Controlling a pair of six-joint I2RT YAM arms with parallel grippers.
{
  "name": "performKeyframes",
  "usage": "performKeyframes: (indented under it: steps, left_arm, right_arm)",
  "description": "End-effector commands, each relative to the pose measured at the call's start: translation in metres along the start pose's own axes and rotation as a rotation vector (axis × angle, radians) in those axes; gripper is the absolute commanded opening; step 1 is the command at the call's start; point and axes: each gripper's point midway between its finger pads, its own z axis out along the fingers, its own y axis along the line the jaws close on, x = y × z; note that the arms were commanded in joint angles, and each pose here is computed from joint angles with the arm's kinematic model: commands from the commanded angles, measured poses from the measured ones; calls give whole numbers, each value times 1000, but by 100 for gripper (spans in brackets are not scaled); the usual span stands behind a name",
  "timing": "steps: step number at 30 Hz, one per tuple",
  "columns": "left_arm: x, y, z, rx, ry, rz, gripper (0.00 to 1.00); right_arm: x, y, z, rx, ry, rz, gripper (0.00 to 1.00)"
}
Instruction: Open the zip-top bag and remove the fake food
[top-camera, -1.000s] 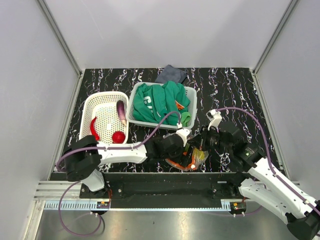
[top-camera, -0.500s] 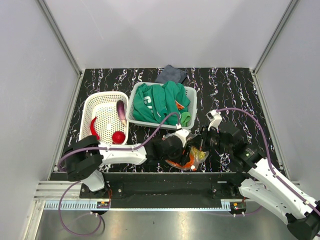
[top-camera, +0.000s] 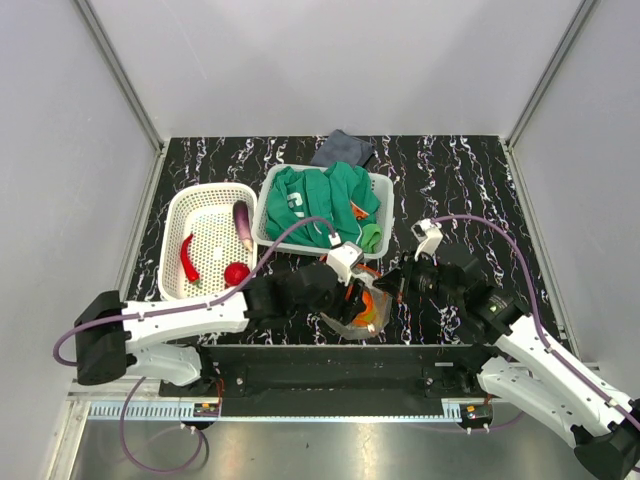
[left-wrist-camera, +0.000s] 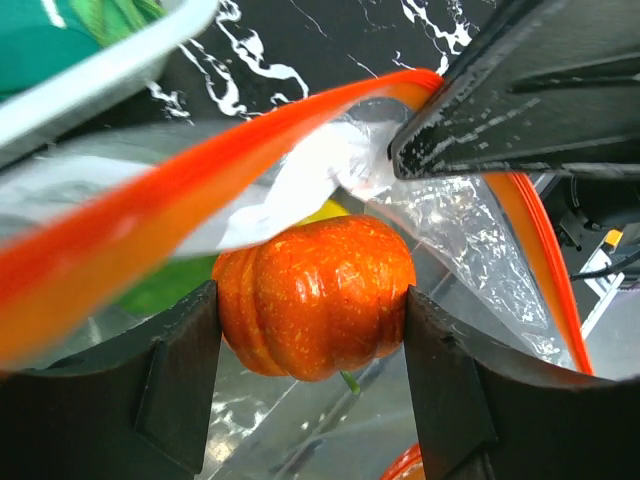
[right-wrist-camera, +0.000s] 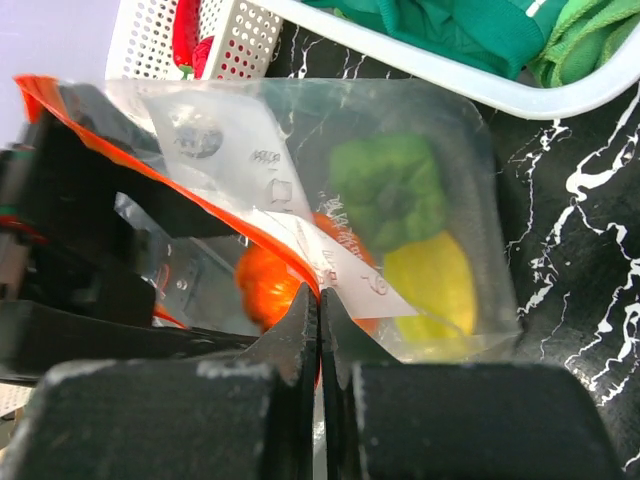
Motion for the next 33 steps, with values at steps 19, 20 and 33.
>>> performKeyframes:
  steps: [19,20,33]
  left_arm:
    - [-53,-46,-4,63,115,12,0]
    - [-57,-47,-6,68,108,11,0]
    - [-112,-57,-80,172,-97,105,0]
  right_arm:
    - [-37,39,-4,-108,-54,-82,0]
    - [-36,38,-4,-106,-54,-88,0]
    - [-31,29,-7,-76,-59,-102,0]
